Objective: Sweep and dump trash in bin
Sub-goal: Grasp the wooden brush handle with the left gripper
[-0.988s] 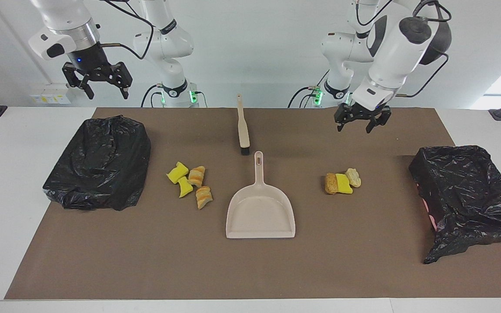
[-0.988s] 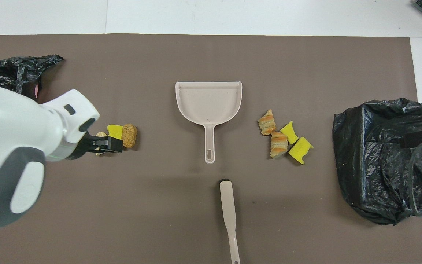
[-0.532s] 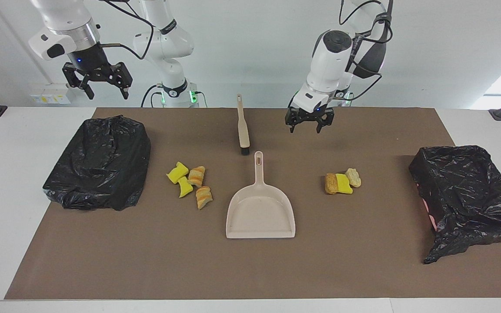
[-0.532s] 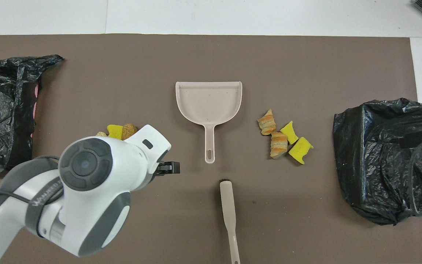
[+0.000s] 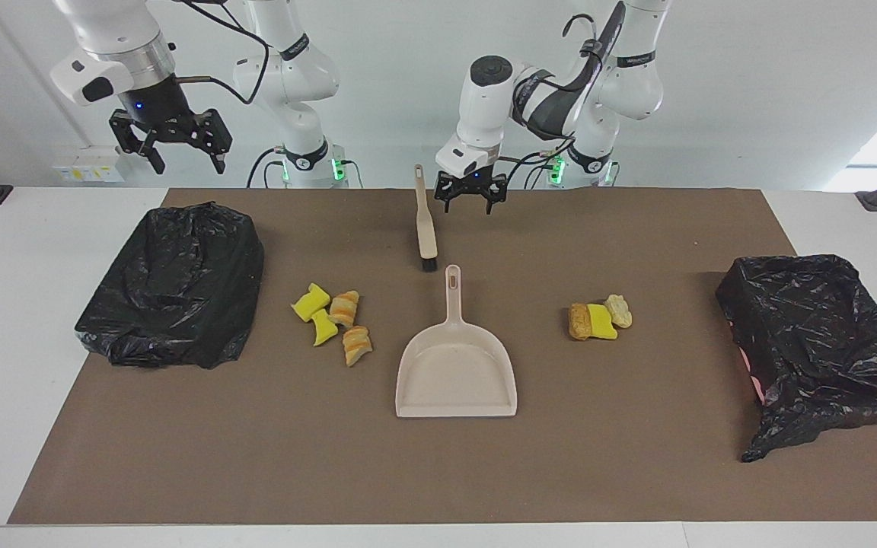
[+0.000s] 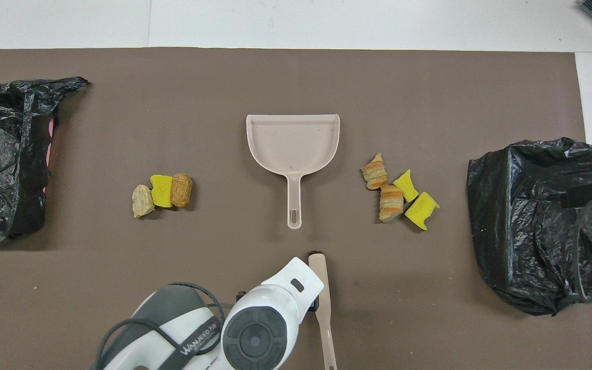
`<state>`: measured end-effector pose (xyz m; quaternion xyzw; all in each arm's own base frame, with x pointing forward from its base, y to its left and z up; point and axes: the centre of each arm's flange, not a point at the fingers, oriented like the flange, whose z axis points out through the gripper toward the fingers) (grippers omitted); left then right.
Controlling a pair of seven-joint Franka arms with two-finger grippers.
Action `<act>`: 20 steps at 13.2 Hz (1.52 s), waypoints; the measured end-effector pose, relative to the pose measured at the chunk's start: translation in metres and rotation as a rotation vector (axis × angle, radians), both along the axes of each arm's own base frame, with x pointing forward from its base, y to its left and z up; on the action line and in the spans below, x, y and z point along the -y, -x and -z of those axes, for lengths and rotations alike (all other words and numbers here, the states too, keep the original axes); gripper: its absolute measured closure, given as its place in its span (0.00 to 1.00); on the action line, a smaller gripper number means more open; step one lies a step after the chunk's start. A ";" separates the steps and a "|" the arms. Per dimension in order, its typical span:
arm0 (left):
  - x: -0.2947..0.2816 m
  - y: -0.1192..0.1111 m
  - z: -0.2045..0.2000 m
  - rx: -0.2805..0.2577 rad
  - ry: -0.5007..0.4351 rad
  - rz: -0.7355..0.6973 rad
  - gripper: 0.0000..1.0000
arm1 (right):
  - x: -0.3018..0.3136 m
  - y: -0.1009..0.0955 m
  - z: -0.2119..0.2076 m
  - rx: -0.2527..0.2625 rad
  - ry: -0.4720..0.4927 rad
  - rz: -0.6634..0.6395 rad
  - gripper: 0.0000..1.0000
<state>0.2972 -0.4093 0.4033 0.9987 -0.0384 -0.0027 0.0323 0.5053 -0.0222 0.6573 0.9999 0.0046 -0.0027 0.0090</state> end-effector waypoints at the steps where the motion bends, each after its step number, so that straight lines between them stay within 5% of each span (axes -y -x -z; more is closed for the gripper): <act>1: 0.010 0.016 0.001 0.000 0.000 0.005 0.00 | 0.000 0.000 0.000 -0.001 0.000 0.000 0.00; 6: 0.042 0.067 0.012 -0.002 0.001 -0.020 0.00 | 0.000 0.000 0.001 -0.002 0.000 0.000 0.00; 14: 0.070 0.090 0.089 -0.004 -0.030 0.040 0.00 | 0.000 0.000 0.001 -0.003 0.000 0.000 0.00; 20: 0.078 0.086 0.073 0.003 -0.018 0.042 0.00 | 0.000 0.000 0.001 -0.003 0.000 0.000 0.00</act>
